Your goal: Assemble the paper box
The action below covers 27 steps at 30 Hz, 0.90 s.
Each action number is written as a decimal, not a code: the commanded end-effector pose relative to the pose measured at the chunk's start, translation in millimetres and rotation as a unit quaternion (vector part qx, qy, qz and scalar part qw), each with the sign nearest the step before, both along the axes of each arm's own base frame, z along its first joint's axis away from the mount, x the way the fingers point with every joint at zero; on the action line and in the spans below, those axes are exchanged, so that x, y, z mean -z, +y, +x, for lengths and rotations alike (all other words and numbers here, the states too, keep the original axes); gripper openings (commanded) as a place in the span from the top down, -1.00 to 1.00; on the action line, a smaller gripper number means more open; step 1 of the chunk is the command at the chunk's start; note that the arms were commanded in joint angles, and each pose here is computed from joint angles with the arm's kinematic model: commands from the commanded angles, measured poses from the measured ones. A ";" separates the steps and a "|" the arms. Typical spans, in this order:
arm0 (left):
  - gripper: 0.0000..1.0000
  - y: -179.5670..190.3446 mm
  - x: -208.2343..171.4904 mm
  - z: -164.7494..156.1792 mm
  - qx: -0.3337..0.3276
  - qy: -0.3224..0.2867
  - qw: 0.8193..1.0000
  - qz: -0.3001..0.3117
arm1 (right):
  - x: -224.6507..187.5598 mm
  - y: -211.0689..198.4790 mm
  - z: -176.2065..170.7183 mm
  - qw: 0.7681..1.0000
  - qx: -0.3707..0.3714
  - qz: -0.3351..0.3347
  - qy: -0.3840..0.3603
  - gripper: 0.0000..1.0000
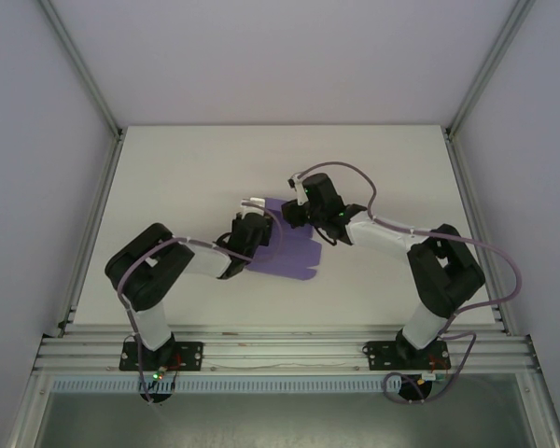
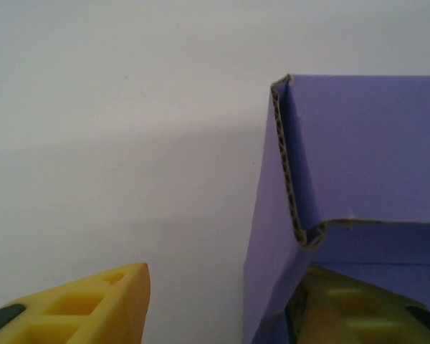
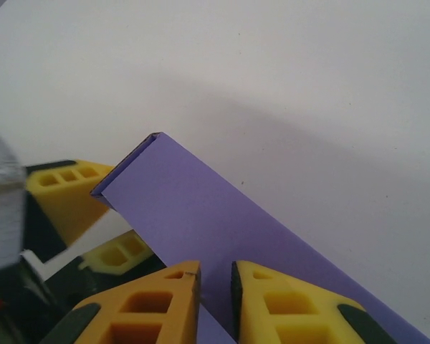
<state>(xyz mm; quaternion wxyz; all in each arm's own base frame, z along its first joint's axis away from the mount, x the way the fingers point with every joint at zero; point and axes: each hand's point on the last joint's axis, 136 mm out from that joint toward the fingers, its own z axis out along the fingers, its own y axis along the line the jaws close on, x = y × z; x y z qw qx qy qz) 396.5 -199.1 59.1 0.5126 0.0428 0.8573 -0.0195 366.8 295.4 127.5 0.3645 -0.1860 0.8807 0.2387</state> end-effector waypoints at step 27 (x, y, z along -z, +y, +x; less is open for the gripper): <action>1.00 -10.3 -89.3 14.0 0.123 0.087 0.983 0.101 | -108.3 -176.4 -26.6 0.931 0.336 0.010 -0.142 -0.99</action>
